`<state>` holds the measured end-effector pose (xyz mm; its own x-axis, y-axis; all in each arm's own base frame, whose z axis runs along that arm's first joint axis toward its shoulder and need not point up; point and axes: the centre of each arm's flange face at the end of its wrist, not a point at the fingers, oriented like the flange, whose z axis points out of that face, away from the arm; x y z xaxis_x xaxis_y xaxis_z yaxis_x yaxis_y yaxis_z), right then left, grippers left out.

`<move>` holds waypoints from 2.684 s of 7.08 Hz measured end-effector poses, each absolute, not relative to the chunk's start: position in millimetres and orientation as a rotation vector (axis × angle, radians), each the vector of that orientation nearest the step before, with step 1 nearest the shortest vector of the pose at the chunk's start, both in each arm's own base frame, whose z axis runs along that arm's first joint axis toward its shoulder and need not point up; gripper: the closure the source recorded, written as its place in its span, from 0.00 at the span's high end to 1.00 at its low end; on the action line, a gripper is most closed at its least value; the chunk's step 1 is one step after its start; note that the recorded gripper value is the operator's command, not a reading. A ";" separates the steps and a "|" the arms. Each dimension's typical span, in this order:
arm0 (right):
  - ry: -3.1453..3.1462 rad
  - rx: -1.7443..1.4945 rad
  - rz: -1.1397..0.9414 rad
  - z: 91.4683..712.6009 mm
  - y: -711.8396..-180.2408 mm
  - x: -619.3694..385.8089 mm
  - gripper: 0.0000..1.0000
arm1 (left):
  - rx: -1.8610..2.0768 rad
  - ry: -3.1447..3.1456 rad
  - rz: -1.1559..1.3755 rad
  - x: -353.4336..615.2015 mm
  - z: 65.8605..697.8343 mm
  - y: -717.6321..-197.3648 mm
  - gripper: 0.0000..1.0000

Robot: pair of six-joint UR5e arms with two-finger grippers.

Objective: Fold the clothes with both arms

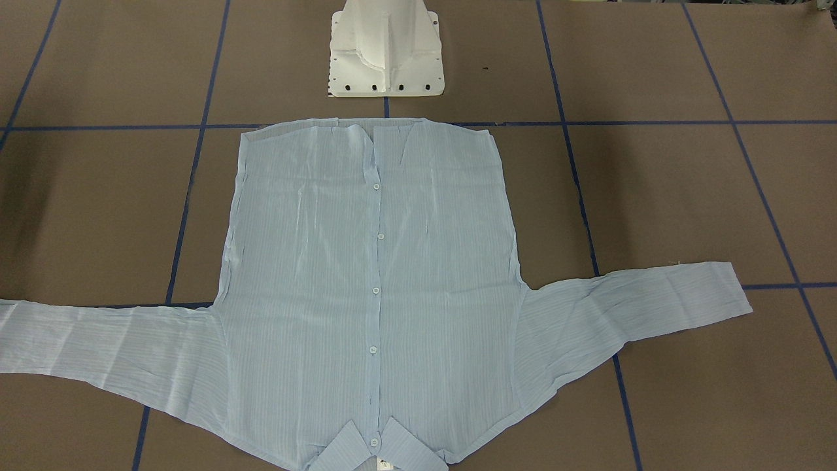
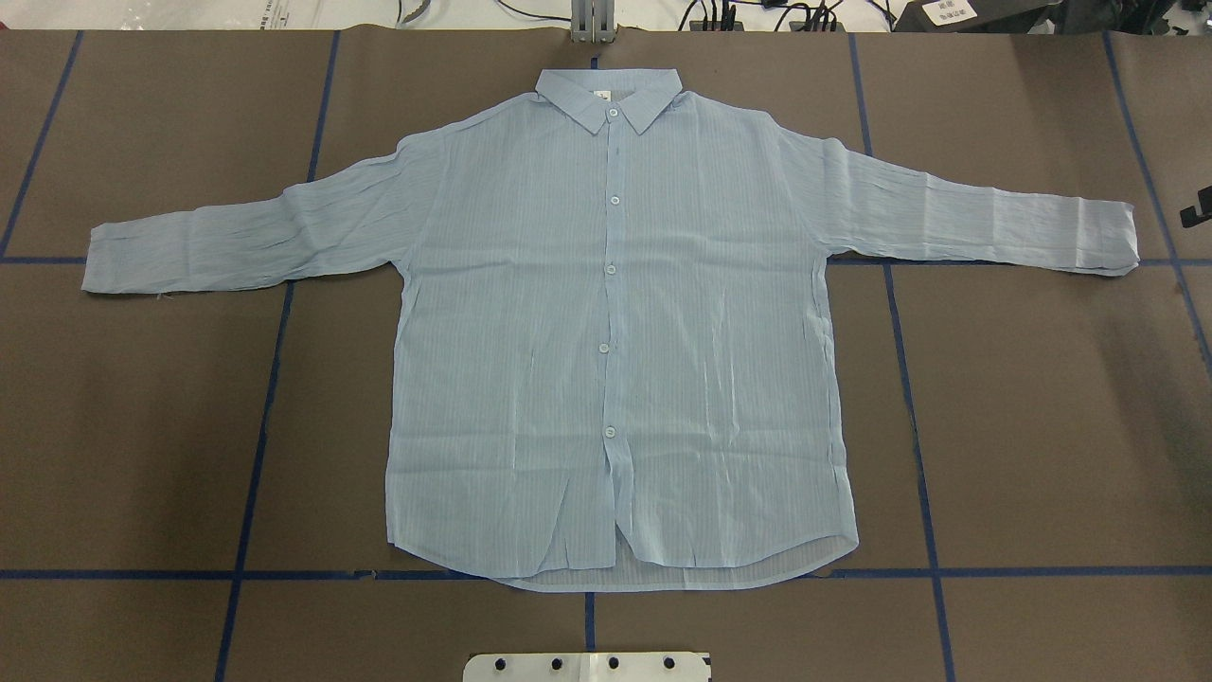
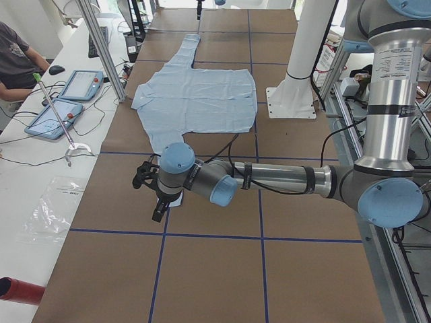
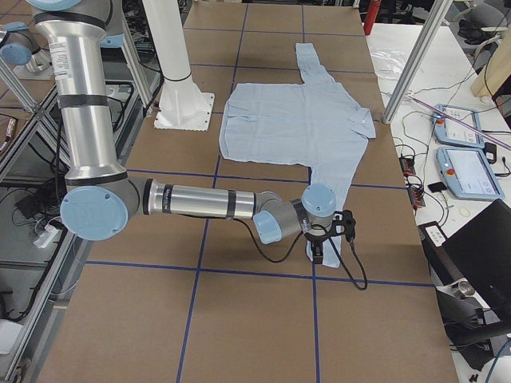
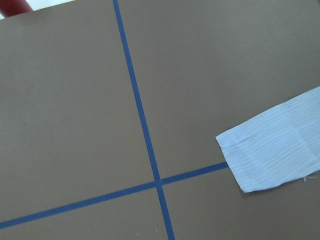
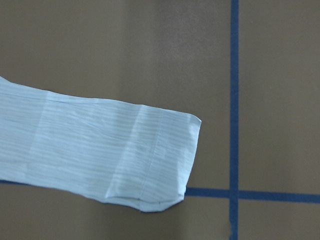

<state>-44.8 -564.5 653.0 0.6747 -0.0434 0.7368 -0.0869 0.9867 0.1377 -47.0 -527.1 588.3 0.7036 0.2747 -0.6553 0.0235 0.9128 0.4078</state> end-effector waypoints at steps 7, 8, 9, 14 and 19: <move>-0.758 0.127 -0.021 708.9 -592.6 -114.2 0.87 | 0.459 0.780 0.177 -40.1 583.3 -533.3 1.00; -0.756 0.115 -0.018 709.6 -596.6 -116.8 0.80 | 0.462 0.780 0.178 -40.1 582.3 -534.0 1.00; -0.752 0.103 -0.015 708.7 -600.1 -118.7 0.65 | 0.463 0.780 0.179 -40.1 581.6 -534.2 1.00; -0.744 0.074 -0.015 713.7 -601.0 -125.2 0.43 | 0.468 0.781 0.180 -39.9 578.5 -536.1 1.00; -0.759 0.102 -0.030 696.7 -610.1 -127.8 0.00 | 0.475 0.781 0.183 -39.7 573.1 -540.0 1.00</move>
<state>-127.8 -610.1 696.7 0.7251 -0.0643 0.6857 -0.0092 0.9946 0.1030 -39.7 -540.0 573.1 0.7007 0.3301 -0.6325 0.0152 0.8794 0.4758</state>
